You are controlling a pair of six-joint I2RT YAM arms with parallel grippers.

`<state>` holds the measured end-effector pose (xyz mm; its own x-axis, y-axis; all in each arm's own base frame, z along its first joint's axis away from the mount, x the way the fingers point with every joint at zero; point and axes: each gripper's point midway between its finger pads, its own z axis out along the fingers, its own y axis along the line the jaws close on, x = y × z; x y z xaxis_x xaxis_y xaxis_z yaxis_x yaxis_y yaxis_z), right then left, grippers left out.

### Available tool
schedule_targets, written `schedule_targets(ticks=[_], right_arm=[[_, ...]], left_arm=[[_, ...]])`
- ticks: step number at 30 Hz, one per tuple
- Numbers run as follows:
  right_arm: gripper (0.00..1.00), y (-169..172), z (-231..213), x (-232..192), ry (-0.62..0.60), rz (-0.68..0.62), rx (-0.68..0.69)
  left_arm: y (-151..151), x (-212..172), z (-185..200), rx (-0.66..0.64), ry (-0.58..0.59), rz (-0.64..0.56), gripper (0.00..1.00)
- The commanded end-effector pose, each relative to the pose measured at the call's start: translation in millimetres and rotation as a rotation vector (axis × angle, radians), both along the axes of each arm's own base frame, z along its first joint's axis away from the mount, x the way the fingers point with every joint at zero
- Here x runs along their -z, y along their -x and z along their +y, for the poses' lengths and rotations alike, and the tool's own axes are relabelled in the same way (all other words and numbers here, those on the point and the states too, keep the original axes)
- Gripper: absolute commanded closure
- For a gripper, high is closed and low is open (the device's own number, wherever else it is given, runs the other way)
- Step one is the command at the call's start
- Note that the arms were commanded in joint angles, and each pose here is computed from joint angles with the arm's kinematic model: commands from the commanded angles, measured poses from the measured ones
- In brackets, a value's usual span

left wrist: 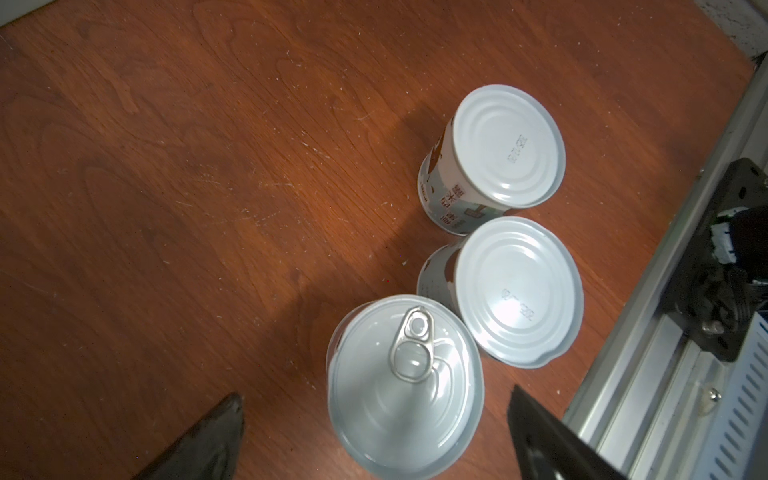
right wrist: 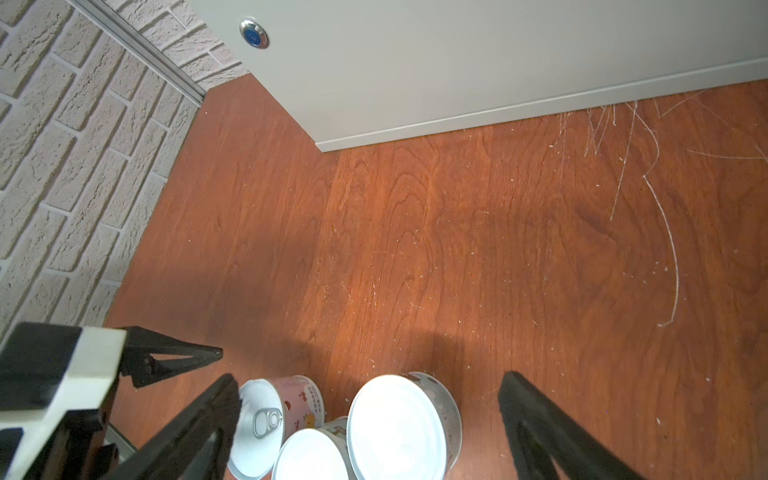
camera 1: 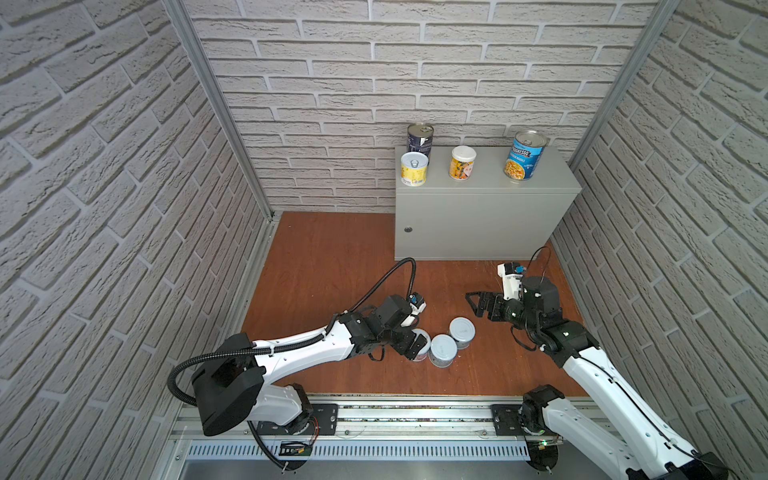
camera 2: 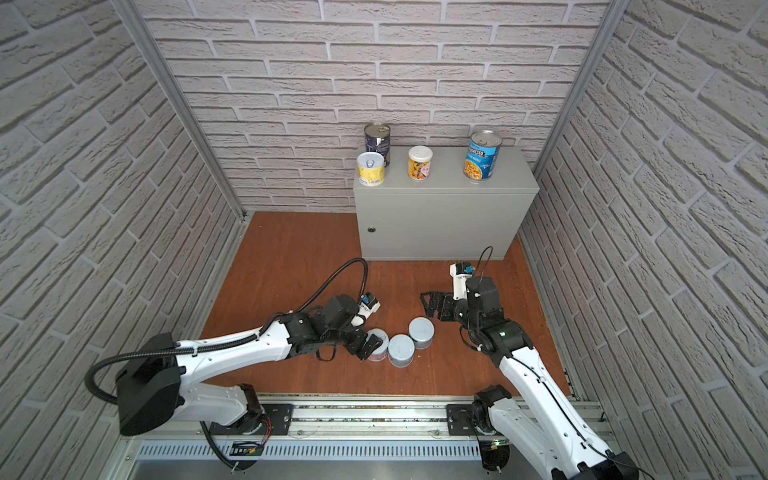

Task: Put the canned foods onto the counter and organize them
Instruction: 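Move the left gripper over the pink can while the right lowers nearby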

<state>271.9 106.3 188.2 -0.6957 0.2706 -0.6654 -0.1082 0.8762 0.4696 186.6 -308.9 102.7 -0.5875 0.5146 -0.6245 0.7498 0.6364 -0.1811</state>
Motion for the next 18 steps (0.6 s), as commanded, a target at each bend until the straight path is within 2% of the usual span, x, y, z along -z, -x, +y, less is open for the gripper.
schedule_targets(ticks=[1,9,18], right_arm=[[0.02,-10.7,12.1,-22.6,-0.067,-0.047,-0.023],[0.0,-10.4,12.3,-18.9,-0.075,-0.028,-0.017],[0.01,-5.0,13.5,-27.4,-0.079,-0.072,-0.042]], left_arm=[[6.7,4.3,-7.6,0.034,0.005,0.026,0.02],[-2.8,16.0,-6.6,-0.01,-0.06,0.035,0.02],[-0.2,18.6,-9.9,0.002,-0.069,0.052,0.02]])
